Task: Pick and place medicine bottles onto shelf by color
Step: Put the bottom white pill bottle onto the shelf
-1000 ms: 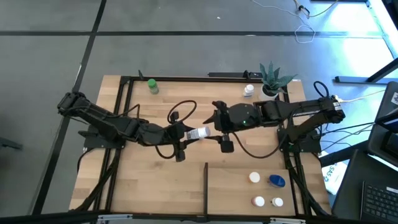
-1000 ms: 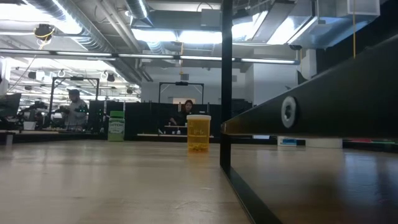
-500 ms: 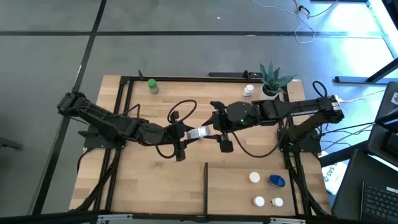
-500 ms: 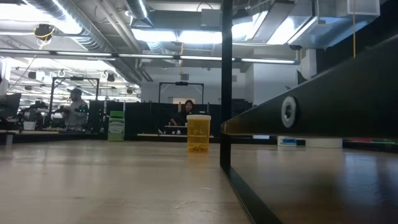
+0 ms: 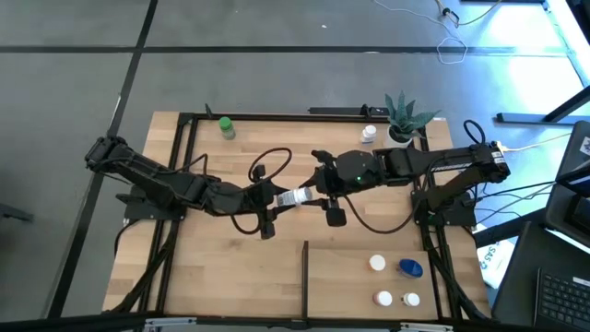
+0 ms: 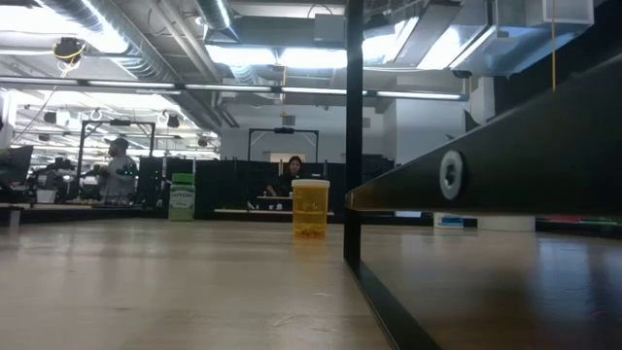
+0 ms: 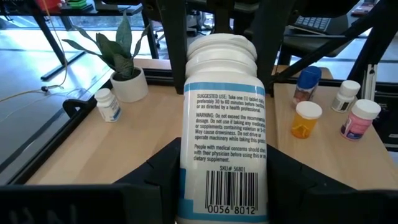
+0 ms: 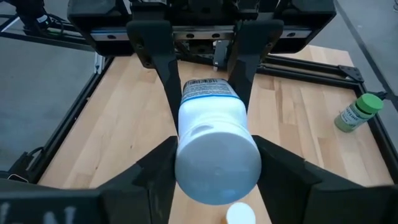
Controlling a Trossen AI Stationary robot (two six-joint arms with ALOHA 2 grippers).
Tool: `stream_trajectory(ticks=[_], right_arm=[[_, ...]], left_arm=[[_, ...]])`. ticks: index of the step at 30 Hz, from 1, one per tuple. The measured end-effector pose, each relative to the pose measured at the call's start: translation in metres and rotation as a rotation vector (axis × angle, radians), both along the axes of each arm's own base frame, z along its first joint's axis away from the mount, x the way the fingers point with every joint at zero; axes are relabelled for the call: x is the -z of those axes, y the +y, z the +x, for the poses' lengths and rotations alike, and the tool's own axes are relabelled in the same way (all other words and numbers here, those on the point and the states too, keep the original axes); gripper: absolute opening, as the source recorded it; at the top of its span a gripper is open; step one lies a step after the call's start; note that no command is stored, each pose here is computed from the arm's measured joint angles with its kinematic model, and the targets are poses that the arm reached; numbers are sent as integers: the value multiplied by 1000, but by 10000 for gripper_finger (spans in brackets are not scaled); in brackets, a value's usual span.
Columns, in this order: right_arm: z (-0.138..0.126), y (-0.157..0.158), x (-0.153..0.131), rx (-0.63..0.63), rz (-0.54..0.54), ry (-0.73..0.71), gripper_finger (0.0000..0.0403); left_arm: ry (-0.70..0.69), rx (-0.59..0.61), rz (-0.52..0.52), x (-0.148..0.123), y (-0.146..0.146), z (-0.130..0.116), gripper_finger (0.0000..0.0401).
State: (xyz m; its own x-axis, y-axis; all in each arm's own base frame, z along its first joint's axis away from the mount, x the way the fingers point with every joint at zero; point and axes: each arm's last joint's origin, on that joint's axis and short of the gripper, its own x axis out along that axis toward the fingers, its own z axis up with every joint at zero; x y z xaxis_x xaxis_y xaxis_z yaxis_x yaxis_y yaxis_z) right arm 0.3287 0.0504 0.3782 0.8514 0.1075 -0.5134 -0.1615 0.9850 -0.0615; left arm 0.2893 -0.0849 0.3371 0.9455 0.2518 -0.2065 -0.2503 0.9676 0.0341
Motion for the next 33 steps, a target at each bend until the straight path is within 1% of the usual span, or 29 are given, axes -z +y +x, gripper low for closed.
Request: stream_trajectory(ticks=[3, 7, 12, 15, 33], right_arm=[[0, 0, 0, 0, 1, 0, 191], [0, 0, 0, -2, 1, 3, 180], [-1, 0, 0, 5, -1, 2, 185], [-1, 0, 0, 2, 3, 1, 187], [-2, 0, 1, 14, 22, 28, 183]], left_arm=[[-3, -5, -12, 0, 1, 0, 159], [-3, -9, -20, 0, 4, 1, 174], [0, -13, -6, 0, 7, 2, 190], [6, 25, 11, 0, 6, 3, 191], [-17, 38, 6, -2, 4, 3, 191]])
